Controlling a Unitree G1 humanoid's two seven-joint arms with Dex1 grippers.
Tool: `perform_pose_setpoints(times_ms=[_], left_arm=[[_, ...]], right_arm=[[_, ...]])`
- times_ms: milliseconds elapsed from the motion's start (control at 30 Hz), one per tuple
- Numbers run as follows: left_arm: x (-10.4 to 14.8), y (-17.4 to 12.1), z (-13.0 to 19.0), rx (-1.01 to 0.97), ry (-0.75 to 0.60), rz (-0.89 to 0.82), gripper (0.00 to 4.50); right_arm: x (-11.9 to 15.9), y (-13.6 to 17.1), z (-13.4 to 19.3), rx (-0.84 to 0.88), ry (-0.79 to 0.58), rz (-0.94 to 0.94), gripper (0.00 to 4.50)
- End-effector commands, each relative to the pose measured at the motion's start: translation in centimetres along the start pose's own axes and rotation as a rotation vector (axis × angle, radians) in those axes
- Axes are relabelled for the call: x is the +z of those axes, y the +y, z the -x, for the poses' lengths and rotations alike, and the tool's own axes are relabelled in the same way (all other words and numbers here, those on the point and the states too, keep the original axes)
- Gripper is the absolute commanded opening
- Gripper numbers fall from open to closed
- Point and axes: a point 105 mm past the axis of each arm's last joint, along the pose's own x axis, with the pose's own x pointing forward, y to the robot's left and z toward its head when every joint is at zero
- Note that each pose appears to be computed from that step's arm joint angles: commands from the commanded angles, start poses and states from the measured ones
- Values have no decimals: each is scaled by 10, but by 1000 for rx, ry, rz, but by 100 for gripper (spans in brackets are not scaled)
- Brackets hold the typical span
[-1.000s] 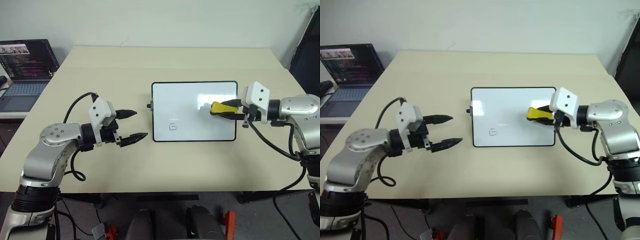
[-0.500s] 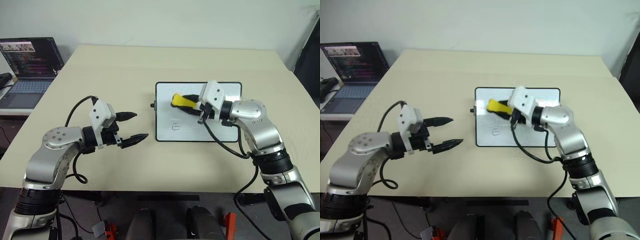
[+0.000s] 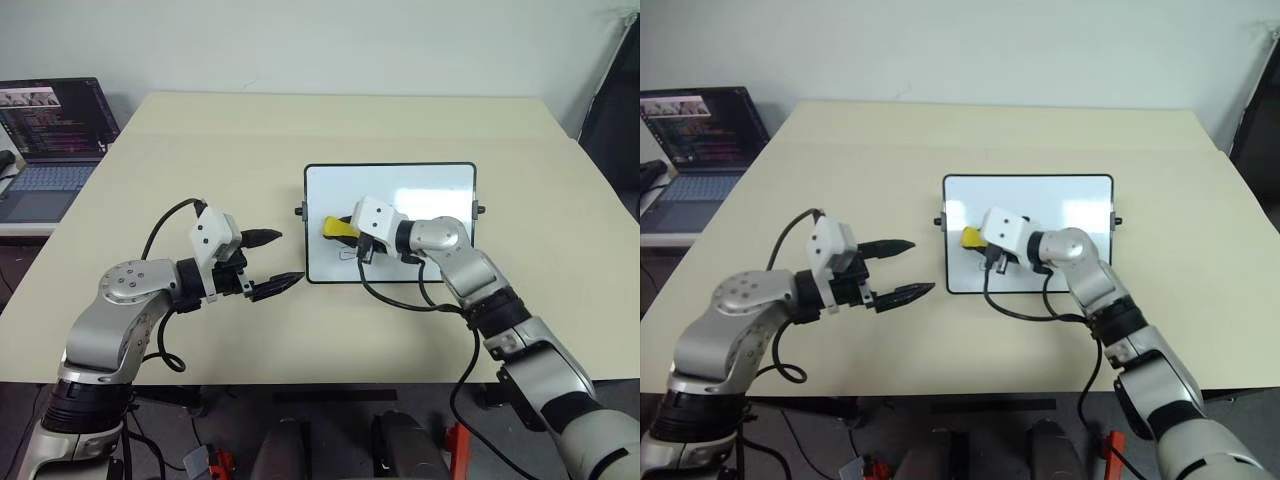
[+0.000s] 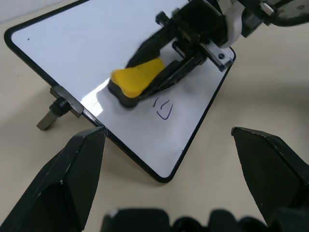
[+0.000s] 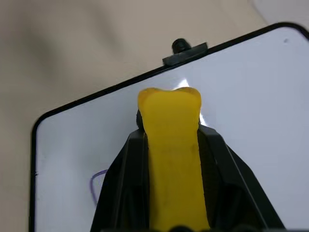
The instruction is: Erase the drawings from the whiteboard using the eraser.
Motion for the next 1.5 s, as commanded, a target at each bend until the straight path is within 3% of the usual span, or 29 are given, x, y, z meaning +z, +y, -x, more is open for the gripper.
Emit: perform_pose_setpoints(times_ms=[33,233,300,400,667,767,967,1133,1333,1500], left_arm=[[11,-1,7,1,-5,-51,450],[12,1,10,0,6,-55,450],[11,1,10,-3,10,-53,450],[11,2,10,-5,9,-55,450],[16,7,3,-13,-7,-69,450],[17,8,2,-15,-13,-70,450],[17,8,0,-18,-20,-70,450],[18,8,-1,-25,-22,-72,450],[16,7,0,-38,-13,-65,450],[18,7,-2,-44,-24,-71,450]], right_arm=[[-14,6,-6,31,57,35,99],[-71,51,4,217,237,73,99],[-77,65,12,282,248,50,99],[-75,61,15,268,240,50,99],[-47,-13,13,13,202,113,99],[-44,-27,13,-38,207,138,99],[-54,-2,13,72,217,122,99],[-68,58,25,321,223,51,99],[-65,30,27,187,226,53,99],[-32,-6,30,65,100,12,99]])
